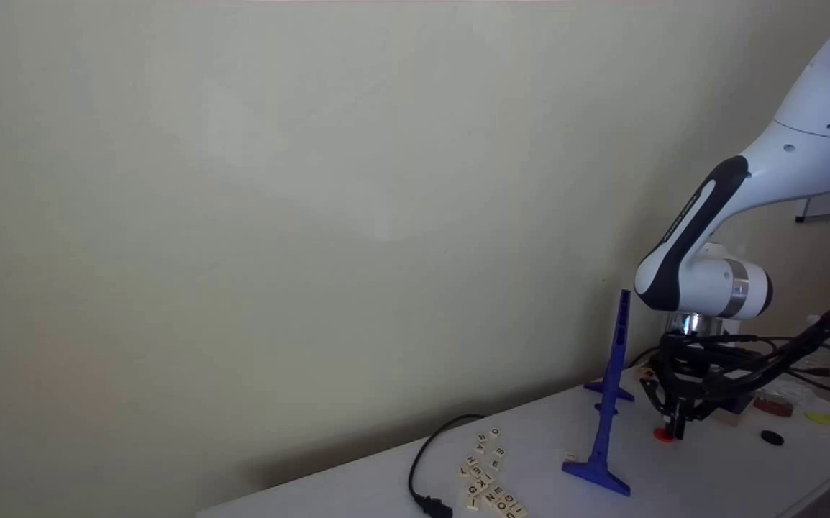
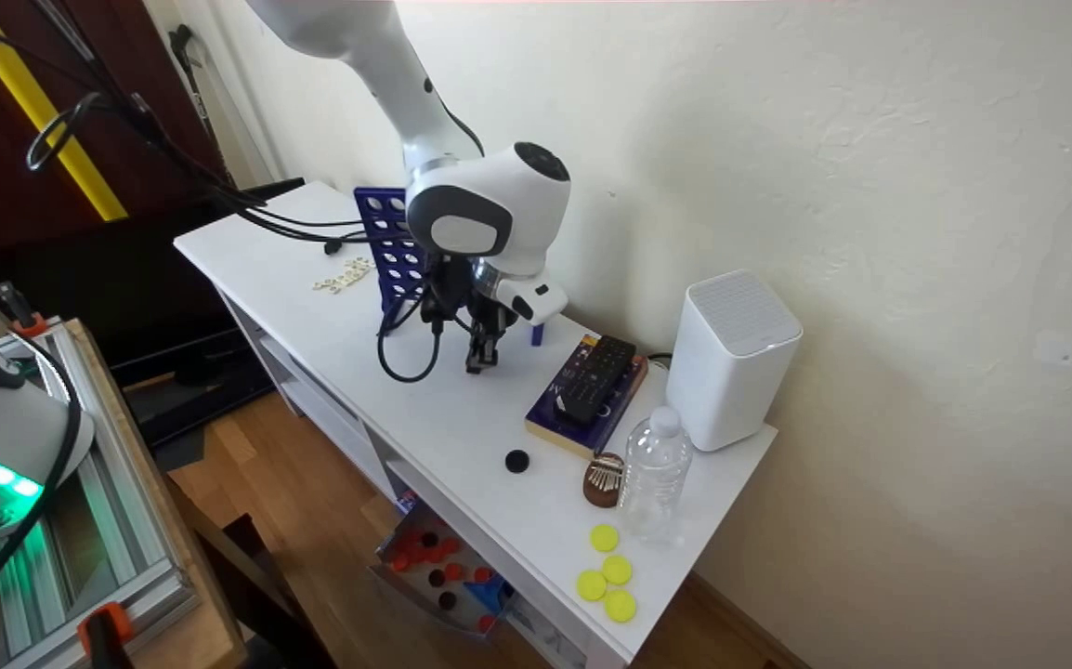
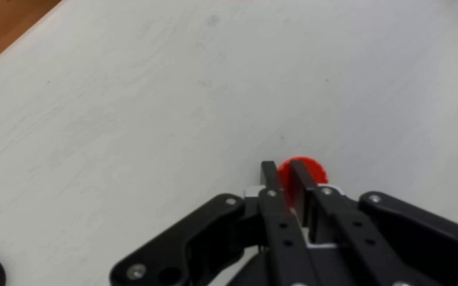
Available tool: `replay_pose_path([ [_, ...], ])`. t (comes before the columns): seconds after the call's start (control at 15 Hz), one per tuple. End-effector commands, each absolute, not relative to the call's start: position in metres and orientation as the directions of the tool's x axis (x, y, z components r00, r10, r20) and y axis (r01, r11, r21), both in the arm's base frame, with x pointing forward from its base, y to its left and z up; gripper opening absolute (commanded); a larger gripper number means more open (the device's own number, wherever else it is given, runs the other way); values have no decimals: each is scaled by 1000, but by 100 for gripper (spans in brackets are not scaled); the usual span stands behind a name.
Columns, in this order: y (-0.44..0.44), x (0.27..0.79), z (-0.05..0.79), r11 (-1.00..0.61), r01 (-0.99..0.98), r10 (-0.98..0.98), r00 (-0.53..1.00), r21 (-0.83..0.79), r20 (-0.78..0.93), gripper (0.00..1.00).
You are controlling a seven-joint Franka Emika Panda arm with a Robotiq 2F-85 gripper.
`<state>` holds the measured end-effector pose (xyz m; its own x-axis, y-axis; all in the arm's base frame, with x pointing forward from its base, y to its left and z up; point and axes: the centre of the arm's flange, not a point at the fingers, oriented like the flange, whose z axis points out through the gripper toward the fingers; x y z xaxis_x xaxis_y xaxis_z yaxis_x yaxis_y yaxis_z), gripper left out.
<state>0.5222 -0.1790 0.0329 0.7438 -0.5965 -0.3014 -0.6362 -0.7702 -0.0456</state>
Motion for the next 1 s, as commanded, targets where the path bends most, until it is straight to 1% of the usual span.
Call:
replay_pose_path([
  [0.0,-188,518,20,-772,-636,-604,734,0,-311,14],
  [0.07,-191,516,19,-772,-636,-606,732,7,-312,15],
  [0.13,-194,514,18,-772,-636,-607,729,15,-315,14],
  [0.27,-200,509,17,-770,-638,-612,723,30,-321,9],
  [0.33,-202,507,17,-775,-631,-607,724,42,-328,2],
  [0.4,-204,504,14,-775,-629,-611,719,62,-333,6],
  [0.47,-206,501,13,-778,-624,-605,719,63,-342,5],
  [0.6,-210,497,15,-776,-628,-607,715,64,-348,6],
  [0.67,-211,495,19,-774,-631,-608,716,54,-342,21],
  [0.73,-211,493,23,-773,-633,-608,720,43,-334,31],
  [0.8,-210,492,29,-772,-635,-608,725,27,-324,31],
  [0.93,-210,488,39,-773,-634,-604,734,6,-309,43],
])
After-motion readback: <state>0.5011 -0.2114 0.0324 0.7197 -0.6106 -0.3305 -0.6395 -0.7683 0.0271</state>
